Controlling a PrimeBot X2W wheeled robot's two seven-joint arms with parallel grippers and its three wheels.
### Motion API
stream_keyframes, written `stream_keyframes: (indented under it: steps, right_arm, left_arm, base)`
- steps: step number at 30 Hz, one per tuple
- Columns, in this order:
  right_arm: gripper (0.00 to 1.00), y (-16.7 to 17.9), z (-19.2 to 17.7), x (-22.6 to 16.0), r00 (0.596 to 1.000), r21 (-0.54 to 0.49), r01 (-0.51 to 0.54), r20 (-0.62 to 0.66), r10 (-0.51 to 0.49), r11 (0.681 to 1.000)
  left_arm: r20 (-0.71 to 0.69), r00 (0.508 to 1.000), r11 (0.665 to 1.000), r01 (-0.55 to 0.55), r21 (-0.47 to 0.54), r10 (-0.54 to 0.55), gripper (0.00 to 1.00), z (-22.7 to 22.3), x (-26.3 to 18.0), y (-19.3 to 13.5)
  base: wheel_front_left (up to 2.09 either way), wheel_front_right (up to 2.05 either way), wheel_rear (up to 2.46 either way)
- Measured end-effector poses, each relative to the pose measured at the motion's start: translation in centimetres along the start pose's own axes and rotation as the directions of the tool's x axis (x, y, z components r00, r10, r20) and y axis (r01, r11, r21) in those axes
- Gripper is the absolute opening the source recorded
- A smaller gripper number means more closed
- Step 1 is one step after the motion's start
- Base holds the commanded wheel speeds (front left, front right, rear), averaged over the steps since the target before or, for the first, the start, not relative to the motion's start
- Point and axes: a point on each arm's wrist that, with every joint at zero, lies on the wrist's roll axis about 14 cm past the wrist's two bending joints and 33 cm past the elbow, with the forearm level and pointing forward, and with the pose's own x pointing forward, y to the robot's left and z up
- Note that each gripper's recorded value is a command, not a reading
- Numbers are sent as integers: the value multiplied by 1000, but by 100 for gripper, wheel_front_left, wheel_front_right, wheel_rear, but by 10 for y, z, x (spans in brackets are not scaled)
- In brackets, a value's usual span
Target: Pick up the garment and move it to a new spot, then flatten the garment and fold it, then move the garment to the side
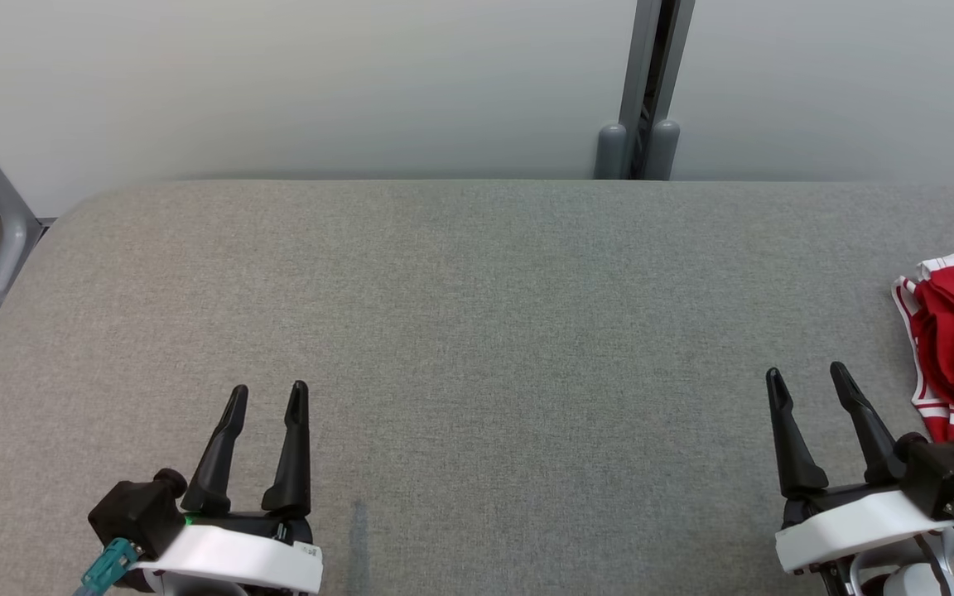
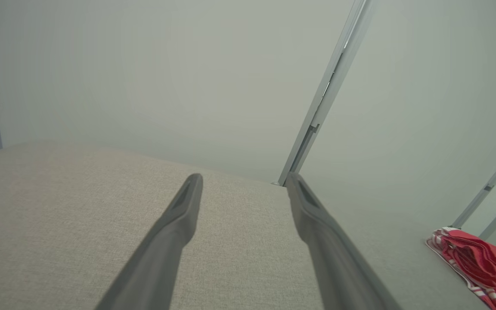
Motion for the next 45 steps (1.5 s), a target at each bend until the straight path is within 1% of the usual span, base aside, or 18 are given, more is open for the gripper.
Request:
stream_keyframes:
  steps: [18,39,45]
  right_arm:
    - [100,0,2,2,1000,2,0,8,-1,1000]
    - [100,2,4,4,1000,2,-8,16,8,1000]
    - [100,4,4,4,1000,3,-14,17,14,1000]
  left_arm:
    - [1,1000,1000,20,-8,-20,100,0,1,-2]
    - [-13,1000,1000,5,-9,-5,100,-4,0,1]
    - [-16,1000,1000,-7,-23,6,100,-5,0,3]
  base:
    - [0,0,0]
    - [0,0,0]
    - [0,0,0]
